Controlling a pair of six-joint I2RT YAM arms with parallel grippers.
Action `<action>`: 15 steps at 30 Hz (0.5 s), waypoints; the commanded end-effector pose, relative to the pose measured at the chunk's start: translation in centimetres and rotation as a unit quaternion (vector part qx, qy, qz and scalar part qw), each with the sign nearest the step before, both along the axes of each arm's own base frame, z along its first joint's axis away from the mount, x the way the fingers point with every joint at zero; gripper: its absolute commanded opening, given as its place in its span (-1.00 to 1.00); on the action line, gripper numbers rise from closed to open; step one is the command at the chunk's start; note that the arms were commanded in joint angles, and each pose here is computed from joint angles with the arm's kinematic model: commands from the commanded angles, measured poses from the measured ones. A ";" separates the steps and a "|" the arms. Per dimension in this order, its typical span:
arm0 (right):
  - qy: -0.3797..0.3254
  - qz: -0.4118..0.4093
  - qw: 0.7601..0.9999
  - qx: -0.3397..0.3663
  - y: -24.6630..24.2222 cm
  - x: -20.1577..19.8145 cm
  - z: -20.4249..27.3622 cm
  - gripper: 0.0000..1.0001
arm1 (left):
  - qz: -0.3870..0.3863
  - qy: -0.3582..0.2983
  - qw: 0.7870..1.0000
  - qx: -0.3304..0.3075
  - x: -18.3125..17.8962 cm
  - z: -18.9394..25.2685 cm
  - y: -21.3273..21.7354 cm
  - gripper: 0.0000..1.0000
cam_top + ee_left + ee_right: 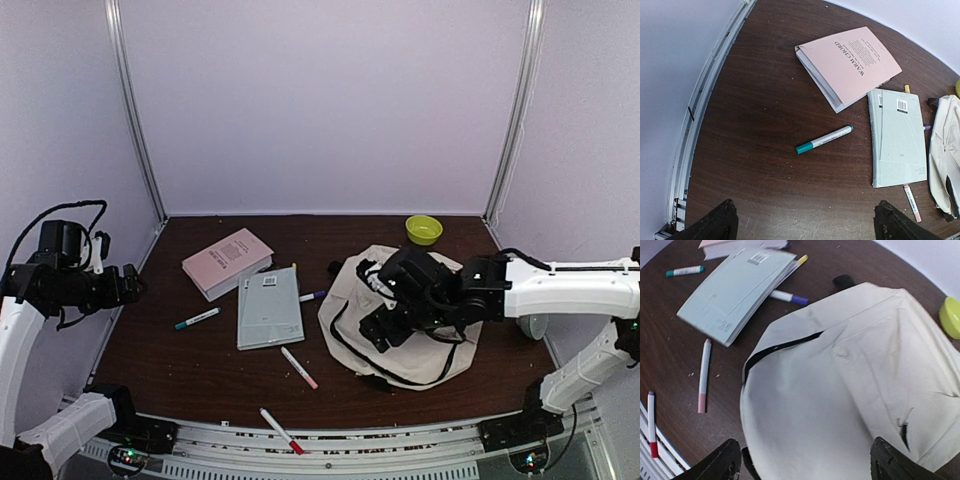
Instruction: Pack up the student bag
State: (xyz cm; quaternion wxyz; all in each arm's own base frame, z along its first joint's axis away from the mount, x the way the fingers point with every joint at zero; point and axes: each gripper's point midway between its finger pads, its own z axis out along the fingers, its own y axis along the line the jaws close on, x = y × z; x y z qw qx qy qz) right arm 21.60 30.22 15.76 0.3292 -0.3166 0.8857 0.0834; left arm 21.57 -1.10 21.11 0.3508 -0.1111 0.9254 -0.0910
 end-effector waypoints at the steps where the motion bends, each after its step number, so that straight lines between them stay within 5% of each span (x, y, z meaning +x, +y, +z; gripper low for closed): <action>1: -0.117 -0.121 0.983 0.075 -5.5 4.4 5.9 0.82 | -0.007 -0.018 1.000 0.000 0.6 0.6 -0.1 0.95; 4: -0.176 -0.205 0.955 0.120 -11.1 7.2 8.0 0.99 | 0.008 -0.047 0.999 0.004 1.3 1.9 0.3 0.95; 9: -0.150 -0.326 0.914 0.189 -20.0 11.4 9.3 1.00 | 0.076 -0.124 0.989 0.012 3.7 4.7 2.2 0.95; 15: -0.222 -0.316 0.899 0.209 -22.1 10.9 11.5 1.00 | 0.199 -0.173 0.957 0.121 6.4 5.1 6.8 0.96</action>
